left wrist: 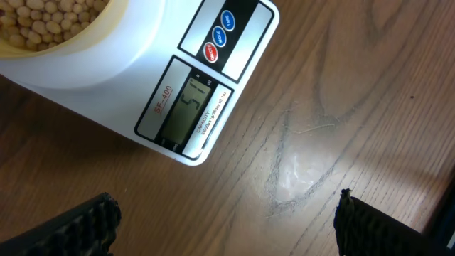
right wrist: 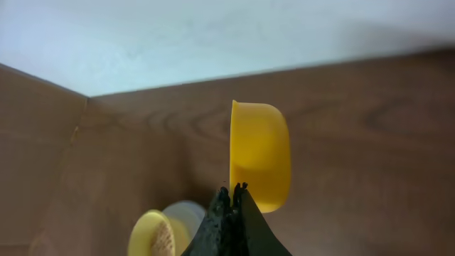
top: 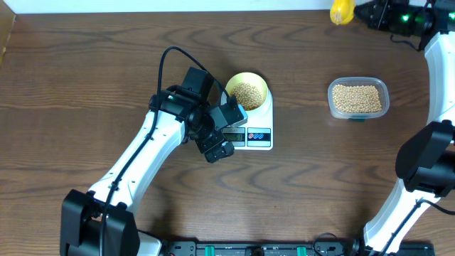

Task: Scoop item into bowl and weigh 50g on scale
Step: 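Swing the empty scoop right back to the soybean tub, then push the scoop into the soybeans in the tub with the right gripper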

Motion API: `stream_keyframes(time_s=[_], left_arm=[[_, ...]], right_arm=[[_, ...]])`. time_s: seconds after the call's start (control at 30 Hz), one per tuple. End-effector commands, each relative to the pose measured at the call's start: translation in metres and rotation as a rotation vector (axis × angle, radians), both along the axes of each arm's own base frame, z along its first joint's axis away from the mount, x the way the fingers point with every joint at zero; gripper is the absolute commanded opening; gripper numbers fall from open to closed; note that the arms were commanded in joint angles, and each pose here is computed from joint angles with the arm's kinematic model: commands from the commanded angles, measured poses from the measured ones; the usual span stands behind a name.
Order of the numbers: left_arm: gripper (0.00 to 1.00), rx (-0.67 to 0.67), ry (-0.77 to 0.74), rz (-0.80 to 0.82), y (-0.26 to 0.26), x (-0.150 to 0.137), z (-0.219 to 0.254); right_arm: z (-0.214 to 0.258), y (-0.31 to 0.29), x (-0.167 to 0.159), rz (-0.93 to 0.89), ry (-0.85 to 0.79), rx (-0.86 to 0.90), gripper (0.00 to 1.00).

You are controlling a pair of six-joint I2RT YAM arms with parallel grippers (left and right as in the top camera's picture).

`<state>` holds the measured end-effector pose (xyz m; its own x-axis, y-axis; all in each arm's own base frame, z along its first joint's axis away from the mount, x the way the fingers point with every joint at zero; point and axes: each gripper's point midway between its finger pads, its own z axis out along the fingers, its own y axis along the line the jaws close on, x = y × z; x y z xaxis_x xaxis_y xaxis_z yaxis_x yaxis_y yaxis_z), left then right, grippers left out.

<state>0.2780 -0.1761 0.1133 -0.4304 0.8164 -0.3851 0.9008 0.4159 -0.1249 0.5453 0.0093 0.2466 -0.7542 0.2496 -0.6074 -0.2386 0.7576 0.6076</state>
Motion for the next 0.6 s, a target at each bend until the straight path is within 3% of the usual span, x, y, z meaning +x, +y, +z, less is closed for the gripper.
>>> stream_keyframes(time_s=[0.0,0.23,0.57], left_arm=[[0.98,0.0,0.01,-0.004,0.001,-0.001,-0.002],[0.98,0.0,0.01,-0.004,0.001,-0.001,-0.002],[0.98,0.0,0.01,-0.004,0.001,-0.001,-0.002]], right_arm=[[0.016,0.007,-0.012,0.012,0.012,0.023,0.01],[-0.01,0.005,-0.04,0.014,0.176,0.009,0.01],[-0.06,-0.028,-0.089,-0.12,0.496,-0.194,0.01]])
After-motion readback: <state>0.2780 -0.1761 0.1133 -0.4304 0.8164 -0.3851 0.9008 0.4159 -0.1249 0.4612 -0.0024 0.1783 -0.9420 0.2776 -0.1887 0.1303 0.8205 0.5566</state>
